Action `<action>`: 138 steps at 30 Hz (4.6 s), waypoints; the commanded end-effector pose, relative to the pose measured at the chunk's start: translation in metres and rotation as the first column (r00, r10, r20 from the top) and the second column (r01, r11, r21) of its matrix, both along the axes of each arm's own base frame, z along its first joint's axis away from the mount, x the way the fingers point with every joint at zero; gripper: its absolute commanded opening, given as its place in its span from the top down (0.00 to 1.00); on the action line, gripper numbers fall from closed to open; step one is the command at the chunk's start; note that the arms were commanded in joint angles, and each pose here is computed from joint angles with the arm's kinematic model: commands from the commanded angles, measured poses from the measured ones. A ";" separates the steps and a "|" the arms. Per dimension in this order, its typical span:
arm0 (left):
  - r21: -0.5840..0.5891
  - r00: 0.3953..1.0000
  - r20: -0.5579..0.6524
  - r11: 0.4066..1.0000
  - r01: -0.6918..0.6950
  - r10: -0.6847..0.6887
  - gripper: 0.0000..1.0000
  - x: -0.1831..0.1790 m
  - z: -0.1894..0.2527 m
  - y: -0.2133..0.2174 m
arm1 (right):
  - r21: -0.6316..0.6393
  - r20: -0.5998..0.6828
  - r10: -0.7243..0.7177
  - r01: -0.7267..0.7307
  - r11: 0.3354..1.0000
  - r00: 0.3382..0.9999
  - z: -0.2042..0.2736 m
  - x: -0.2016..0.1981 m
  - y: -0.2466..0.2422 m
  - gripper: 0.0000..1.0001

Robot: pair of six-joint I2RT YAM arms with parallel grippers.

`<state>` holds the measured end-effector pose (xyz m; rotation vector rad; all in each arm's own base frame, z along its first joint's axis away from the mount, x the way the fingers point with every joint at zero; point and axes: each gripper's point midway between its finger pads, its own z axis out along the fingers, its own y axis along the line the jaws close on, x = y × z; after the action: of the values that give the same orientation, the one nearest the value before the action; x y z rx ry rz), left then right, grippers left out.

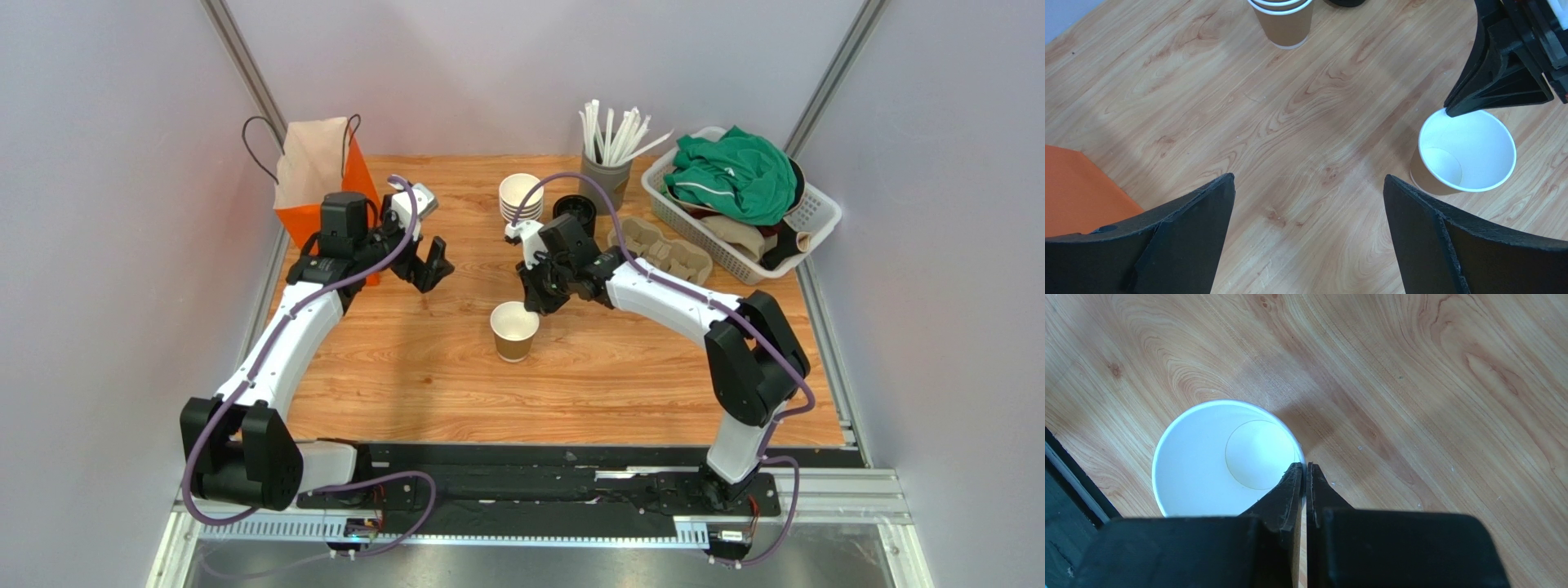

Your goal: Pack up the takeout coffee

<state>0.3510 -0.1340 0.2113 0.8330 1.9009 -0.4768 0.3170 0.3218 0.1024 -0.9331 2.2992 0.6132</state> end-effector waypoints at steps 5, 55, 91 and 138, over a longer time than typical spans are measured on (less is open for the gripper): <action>-0.017 1.000 0.024 1.000 0.019 -0.018 0.01 0.001 0.005 -0.005 | 0.047 0.147 -0.038 0.032 0.998 0.988 0.037 0.015 -0.002 0.96; -0.012 0.999 -0.018 0.999 0.038 -0.038 0.01 0.002 -0.008 -0.007 | -0.033 0.322 -0.098 0.114 0.993 0.942 0.092 0.179 -0.095 0.28; -0.003 0.998 -0.050 0.999 0.042 -0.042 0.01 0.005 -0.018 -0.007 | -0.003 0.251 -0.062 0.065 0.998 0.966 0.037 0.211 -0.069 0.46; -0.004 0.996 -0.081 0.999 0.048 -0.048 0.01 0.005 -0.026 -0.009 | -0.017 0.245 -0.077 0.083 0.996 0.967 0.025 0.218 -0.069 0.76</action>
<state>0.3527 -0.1372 0.1766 0.8448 1.9970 -0.5370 0.5226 0.2477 0.1053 -0.8726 2.1940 0.4258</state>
